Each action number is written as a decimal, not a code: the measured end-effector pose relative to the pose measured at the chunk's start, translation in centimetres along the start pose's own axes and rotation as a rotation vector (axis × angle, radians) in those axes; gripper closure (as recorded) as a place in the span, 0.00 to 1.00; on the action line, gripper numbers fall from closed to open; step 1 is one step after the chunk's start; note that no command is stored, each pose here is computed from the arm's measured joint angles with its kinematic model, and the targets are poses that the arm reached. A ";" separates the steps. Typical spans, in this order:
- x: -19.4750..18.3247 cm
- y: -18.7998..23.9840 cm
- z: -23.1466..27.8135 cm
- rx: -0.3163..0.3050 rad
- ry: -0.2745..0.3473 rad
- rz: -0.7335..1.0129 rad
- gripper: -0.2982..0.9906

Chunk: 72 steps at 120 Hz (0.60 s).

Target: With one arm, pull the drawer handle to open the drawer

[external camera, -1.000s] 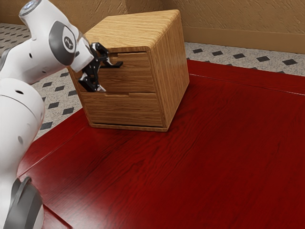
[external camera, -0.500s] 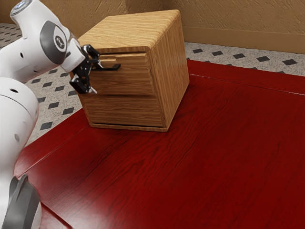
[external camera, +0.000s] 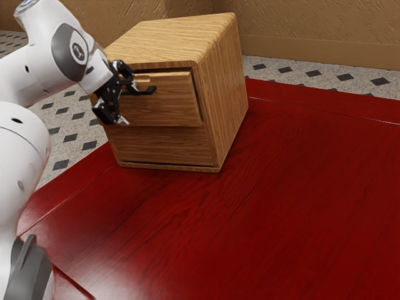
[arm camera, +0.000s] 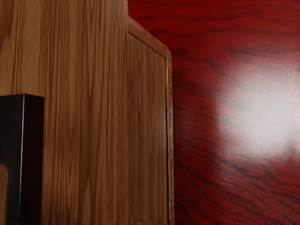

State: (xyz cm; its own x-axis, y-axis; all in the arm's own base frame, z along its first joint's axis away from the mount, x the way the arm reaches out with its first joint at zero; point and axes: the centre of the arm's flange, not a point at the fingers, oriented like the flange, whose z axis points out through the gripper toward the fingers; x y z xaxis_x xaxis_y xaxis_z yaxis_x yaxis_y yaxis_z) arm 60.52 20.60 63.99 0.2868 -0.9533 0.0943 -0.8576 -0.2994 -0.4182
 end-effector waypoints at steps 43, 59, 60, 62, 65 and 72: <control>-14.9 10.2 -21.9 0.084 -0.211 -0.327 0.33; -12.8 12.6 -25.7 0.060 -0.121 -0.294 0.28; -12.4 12.6 -25.9 0.056 -0.107 -0.281 0.27; -11.3 12.4 -26.0 0.044 -0.078 -0.245 0.27; -9.0 11.7 -26.2 0.018 -0.045 -0.172 0.26; -2.7 9.4 -26.7 -0.055 0.012 0.025 0.25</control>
State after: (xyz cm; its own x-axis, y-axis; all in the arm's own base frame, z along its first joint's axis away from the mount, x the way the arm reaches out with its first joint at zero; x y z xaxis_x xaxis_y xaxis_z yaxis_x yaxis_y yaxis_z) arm 40.27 19.34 83.90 0.2599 -0.9610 0.0949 -0.8869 -0.2764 -0.3703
